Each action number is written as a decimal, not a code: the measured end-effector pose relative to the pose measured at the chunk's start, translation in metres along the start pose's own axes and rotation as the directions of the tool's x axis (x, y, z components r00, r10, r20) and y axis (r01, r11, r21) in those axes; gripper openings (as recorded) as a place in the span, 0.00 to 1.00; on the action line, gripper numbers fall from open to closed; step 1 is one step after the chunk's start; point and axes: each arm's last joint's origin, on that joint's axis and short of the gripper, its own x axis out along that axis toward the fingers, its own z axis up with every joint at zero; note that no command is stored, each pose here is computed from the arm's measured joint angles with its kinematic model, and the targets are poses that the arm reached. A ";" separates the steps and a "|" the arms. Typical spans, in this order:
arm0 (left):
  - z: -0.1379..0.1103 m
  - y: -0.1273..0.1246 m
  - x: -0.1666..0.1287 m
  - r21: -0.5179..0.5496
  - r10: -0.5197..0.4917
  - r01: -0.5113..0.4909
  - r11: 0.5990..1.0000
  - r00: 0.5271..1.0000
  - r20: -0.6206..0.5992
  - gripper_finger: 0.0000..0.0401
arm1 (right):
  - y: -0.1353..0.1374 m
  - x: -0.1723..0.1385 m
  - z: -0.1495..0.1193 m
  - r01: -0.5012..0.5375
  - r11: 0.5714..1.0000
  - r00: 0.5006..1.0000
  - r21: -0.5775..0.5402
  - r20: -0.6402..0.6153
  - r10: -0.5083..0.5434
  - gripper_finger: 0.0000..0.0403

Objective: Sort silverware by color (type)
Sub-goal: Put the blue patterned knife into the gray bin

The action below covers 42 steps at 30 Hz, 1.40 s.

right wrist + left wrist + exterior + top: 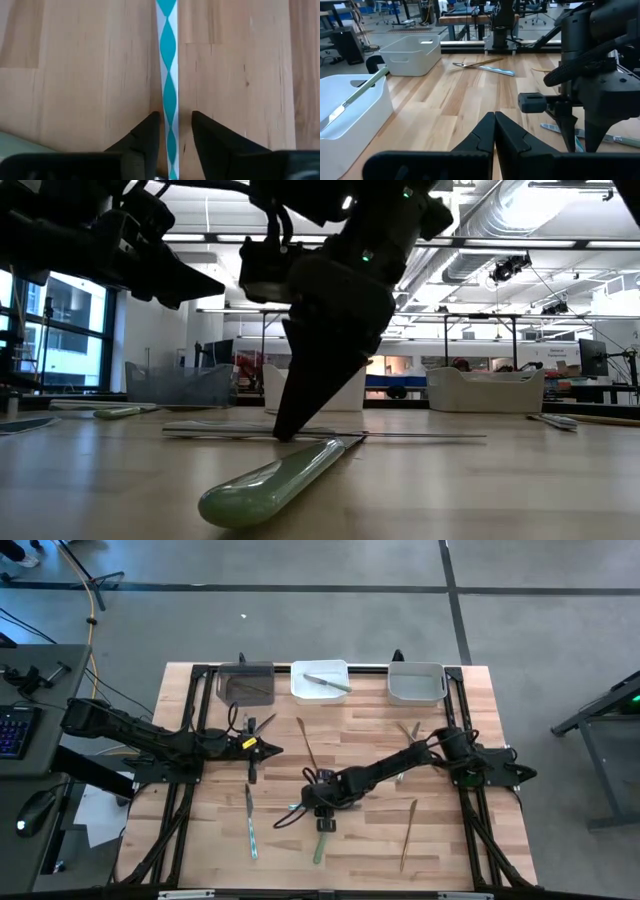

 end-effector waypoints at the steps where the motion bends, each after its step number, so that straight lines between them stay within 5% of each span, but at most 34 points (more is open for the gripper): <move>1: 0.000 0.000 0.000 0.000 0.001 -0.001 1.000 1.000 0.000 0.00 | 0.000 0.001 0.000 0.003 1.000 1.000 -0.006 -0.001 -0.003 0.24; 11: 0.000 0.000 0.000 -0.026 0.003 -0.003 1.000 1.000 0.000 0.00 | -0.012 0.002 0.000 -0.017 1.000 0.999 -0.023 -0.027 0.017 0.02; 21: -0.003 0.000 0.000 -0.040 0.003 -0.004 0.999 1.000 -0.028 0.00 | -0.021 -0.043 0.013 -0.045 0.993 0.998 -0.110 0.033 0.049 0.03; 28: -0.003 0.000 0.000 -0.039 0.003 -0.004 0.999 1.000 -0.029 0.00 | -0.033 -0.118 0.014 0.209 0.968 0.977 -0.138 0.081 -0.199 0.03; 32: -0.003 0.000 0.000 -0.038 0.003 -0.004 0.999 0.999 -0.034 0.00 | -0.054 -0.166 0.004 0.422 0.902 0.905 -0.093 0.096 -0.413 0.01; 42: -0.004 0.000 0.000 -0.064 0.002 -0.004 0.998 0.999 -0.043 0.00 | -0.161 -0.228 -0.102 0.655 0.745 0.726 0.127 0.168 -0.667 0.01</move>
